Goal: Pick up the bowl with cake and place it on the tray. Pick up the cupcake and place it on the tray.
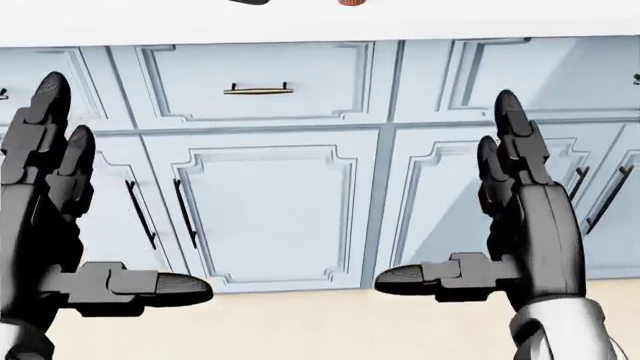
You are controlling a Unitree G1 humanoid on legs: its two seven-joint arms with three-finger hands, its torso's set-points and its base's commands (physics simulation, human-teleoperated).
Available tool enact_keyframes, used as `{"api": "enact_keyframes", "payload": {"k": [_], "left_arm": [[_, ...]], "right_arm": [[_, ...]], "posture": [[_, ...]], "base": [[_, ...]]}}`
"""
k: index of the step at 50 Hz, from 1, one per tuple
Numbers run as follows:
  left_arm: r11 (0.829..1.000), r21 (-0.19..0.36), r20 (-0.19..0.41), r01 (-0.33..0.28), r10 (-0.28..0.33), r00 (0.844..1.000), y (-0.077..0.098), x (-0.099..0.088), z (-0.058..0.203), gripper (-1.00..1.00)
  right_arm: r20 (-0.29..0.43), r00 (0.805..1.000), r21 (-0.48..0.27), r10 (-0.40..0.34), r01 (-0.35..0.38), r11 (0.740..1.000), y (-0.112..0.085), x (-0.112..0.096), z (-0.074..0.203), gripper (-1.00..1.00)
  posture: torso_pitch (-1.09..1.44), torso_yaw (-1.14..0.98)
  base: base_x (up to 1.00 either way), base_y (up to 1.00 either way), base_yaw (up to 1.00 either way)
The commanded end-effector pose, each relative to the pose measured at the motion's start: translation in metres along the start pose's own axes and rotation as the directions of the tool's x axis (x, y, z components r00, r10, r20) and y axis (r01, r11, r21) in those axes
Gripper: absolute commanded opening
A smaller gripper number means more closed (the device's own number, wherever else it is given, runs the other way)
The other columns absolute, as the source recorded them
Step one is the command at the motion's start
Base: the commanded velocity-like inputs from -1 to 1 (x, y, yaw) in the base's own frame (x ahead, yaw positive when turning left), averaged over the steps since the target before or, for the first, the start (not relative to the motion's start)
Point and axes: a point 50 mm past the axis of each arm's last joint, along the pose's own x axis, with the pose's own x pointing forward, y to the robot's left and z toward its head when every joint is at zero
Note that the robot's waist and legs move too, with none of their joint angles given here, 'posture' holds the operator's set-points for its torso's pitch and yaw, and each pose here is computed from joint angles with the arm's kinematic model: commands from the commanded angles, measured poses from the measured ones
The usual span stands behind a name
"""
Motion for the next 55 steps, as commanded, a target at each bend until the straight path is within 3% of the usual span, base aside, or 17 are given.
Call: {"api": "enact_keyframes", "payload": {"k": [1, 7, 28, 55], "left_arm": [[1.000, 0.003, 0.016, 0.010, -0.010, 1.000, 0.000, -0.001, 0.012, 1.00], [1.000, 0.007, 0.029, 0.002, -0.002, 1.000, 0.005, 0.000, 0.016, 1.00], [1.000, 0.002, 0.029, -0.007, 0.007, 1.000, 0.006, -0.001, 0.013, 1.00], [1.000, 0.004, 0.030, -0.013, 0.012, 0.999, 0.009, -0.002, 0.015, 1.00]], "right_arm": [[0.049, 0.999, 0.016, 0.008, -0.009, 1.000, 0.001, -0.001, 0.015, 1.00], [0.091, 0.994, 0.073, 0.057, -0.064, 0.995, 0.009, -0.004, 0.028, 1.00], [0.106, 0.990, 0.071, 0.092, -0.100, 0.992, 0.015, -0.005, 0.029, 1.00], [0.097, 0.991, 0.086, 0.092, -0.101, 0.991, 0.017, -0.006, 0.024, 1.00]], "posture": [[0.00, 0.00], [0.00, 0.00], [0.00, 0.00], [0.00, 0.00]], "base": [[0.00, 0.00, 0.00], [0.00, 0.74, 0.00], [0.00, 0.94, 0.00], [0.00, 0.26, 0.00]]}}
